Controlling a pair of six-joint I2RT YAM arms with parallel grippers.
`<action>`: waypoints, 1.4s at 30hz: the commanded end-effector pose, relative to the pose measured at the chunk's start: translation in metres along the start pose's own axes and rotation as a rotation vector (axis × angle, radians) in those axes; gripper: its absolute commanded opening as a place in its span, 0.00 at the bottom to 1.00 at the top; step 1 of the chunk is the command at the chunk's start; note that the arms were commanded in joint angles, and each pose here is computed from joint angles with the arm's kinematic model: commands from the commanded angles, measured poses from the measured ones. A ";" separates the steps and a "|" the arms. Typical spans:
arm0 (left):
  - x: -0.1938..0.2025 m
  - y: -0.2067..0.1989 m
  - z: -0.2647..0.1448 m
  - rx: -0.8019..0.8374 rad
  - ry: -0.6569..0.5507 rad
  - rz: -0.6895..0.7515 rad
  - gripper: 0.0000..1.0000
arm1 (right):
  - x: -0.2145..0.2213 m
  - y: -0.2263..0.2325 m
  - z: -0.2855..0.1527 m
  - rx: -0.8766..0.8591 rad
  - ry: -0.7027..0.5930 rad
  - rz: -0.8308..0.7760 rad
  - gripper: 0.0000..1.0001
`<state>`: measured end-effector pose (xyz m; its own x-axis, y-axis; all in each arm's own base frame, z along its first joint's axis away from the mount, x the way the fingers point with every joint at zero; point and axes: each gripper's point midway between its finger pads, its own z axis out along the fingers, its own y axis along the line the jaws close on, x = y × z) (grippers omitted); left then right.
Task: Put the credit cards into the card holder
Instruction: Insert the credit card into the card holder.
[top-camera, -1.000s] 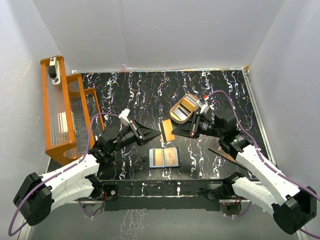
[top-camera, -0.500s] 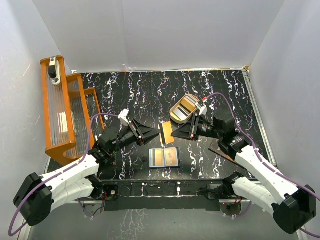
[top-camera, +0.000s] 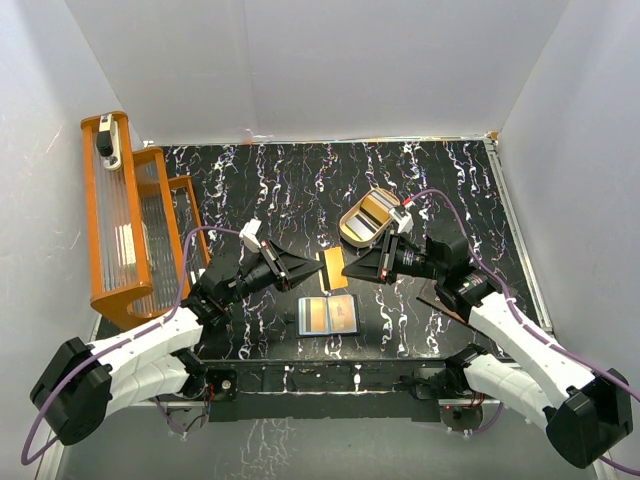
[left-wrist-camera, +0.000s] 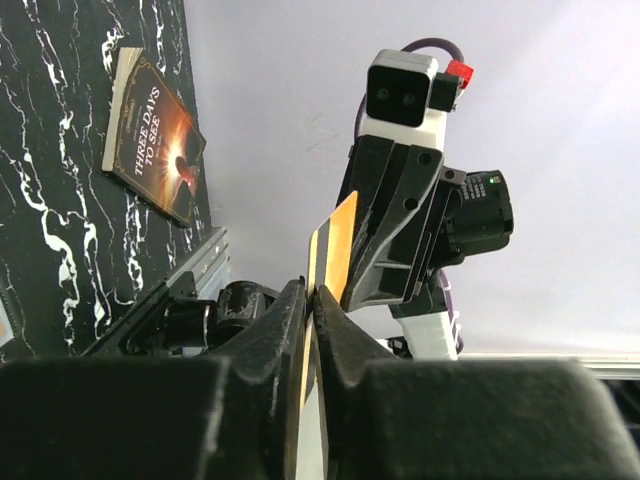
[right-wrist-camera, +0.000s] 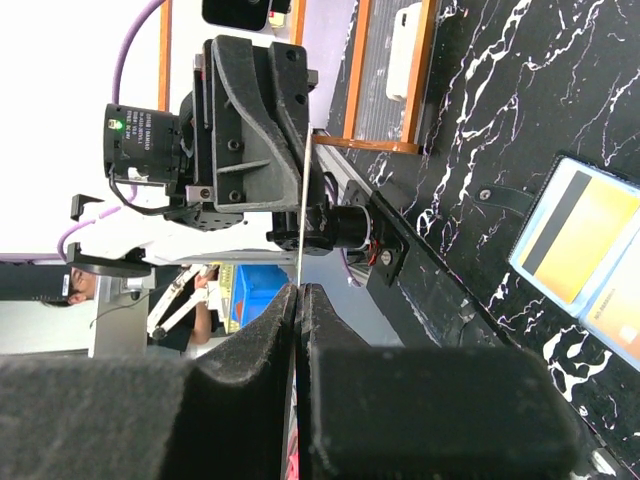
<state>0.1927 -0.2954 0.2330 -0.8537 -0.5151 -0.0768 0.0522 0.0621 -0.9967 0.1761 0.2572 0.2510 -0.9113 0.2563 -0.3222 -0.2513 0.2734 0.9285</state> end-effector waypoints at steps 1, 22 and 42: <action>0.001 -0.010 -0.001 0.054 0.006 0.032 0.01 | 0.001 -0.001 0.001 -0.011 0.003 -0.026 0.00; -0.003 0.067 -0.007 -0.372 0.041 0.171 0.00 | 0.007 -0.118 -0.012 0.485 -0.002 -0.075 0.31; 0.015 0.153 -0.004 -0.607 0.218 0.185 0.00 | 0.024 -0.197 0.018 0.756 0.142 -0.131 0.35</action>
<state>0.1888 -0.2890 0.0816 -0.9379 -0.2994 -0.1751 -0.0588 0.6346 -0.7706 0.1813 0.2092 0.0415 -0.9698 0.0798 -0.2303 -0.0454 0.8692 0.4924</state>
